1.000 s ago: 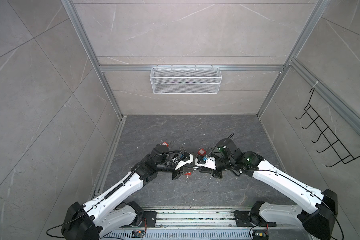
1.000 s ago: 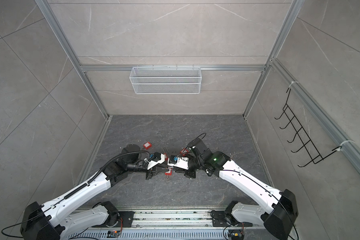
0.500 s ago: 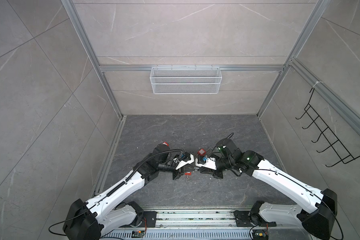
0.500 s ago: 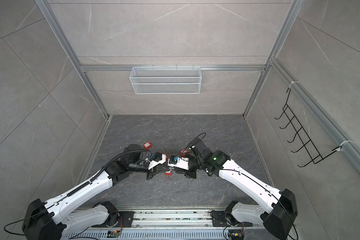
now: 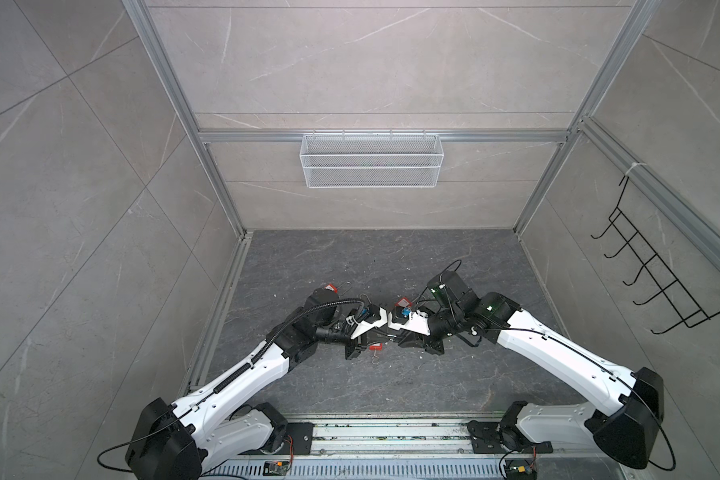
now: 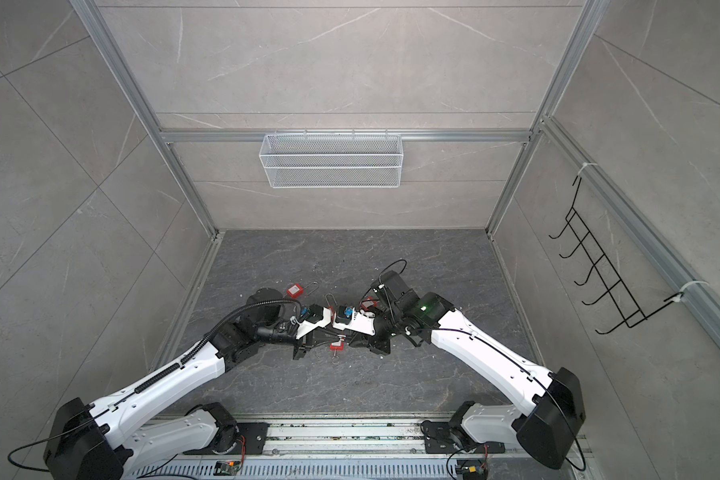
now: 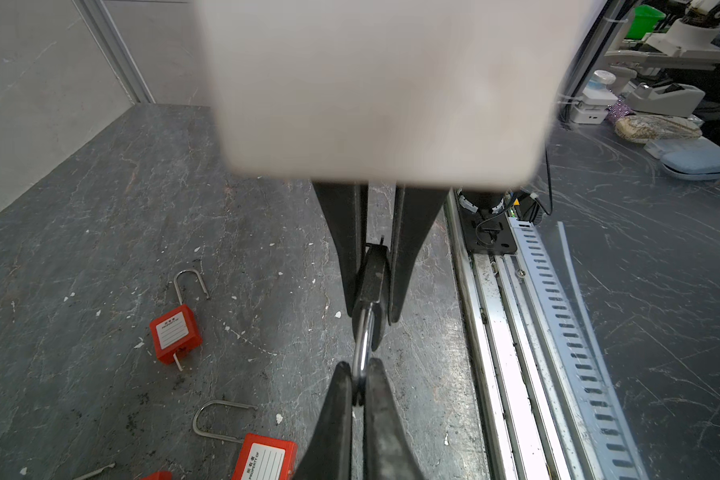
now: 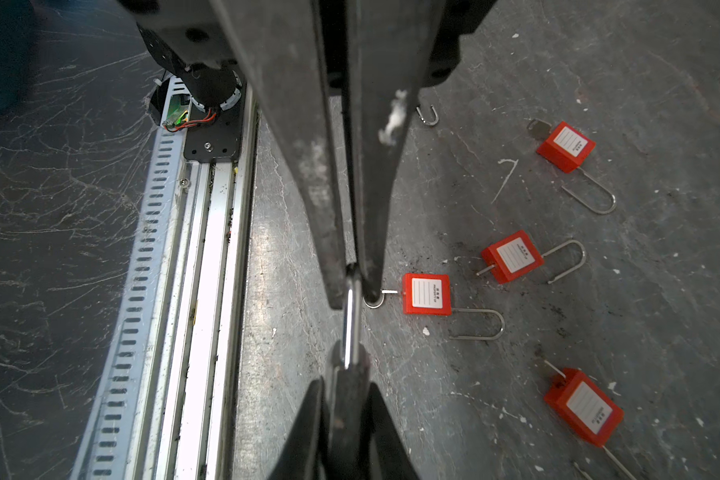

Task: Lock with the key

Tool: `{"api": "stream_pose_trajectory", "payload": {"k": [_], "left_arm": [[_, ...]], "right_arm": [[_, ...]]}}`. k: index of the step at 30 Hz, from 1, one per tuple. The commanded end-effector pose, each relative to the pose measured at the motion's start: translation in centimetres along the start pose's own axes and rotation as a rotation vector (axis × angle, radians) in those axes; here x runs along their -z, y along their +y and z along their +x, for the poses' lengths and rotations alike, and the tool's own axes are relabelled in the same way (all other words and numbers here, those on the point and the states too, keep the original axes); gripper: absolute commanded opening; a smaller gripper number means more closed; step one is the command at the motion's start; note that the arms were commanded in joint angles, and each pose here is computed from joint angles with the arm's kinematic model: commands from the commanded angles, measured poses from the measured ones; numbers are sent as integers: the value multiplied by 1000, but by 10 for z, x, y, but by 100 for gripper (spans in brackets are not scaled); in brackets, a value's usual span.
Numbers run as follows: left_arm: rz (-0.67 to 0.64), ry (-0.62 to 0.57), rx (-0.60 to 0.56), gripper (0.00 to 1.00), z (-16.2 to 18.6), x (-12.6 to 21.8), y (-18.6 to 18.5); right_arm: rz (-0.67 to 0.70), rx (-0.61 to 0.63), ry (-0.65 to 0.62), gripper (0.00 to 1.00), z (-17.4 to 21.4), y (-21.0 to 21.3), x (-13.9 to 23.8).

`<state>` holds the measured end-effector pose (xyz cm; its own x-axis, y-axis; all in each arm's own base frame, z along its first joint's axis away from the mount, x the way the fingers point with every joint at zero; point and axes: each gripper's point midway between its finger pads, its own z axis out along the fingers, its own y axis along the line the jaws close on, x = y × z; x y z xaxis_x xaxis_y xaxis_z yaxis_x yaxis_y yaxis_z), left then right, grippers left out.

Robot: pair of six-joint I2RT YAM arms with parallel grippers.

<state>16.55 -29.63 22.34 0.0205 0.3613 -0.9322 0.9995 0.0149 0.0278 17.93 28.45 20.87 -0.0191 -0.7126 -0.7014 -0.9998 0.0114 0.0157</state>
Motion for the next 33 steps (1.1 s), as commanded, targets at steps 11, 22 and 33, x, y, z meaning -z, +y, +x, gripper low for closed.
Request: {"api": "stream_pose_trajectory", "payload": {"k": [11,22,33], "left_arm": [[-3,-137,30,0,-10,-17,-9],[31,-133,32,0,-10,-27,-17],[90,-174,59,0,-23,-33,-23]], "right_arm": [[50,123,-224,0,-60,-8,14],[87,163,-233,0,-61,-14,11],[119,200,-246,0,-63,-19,10]]}}
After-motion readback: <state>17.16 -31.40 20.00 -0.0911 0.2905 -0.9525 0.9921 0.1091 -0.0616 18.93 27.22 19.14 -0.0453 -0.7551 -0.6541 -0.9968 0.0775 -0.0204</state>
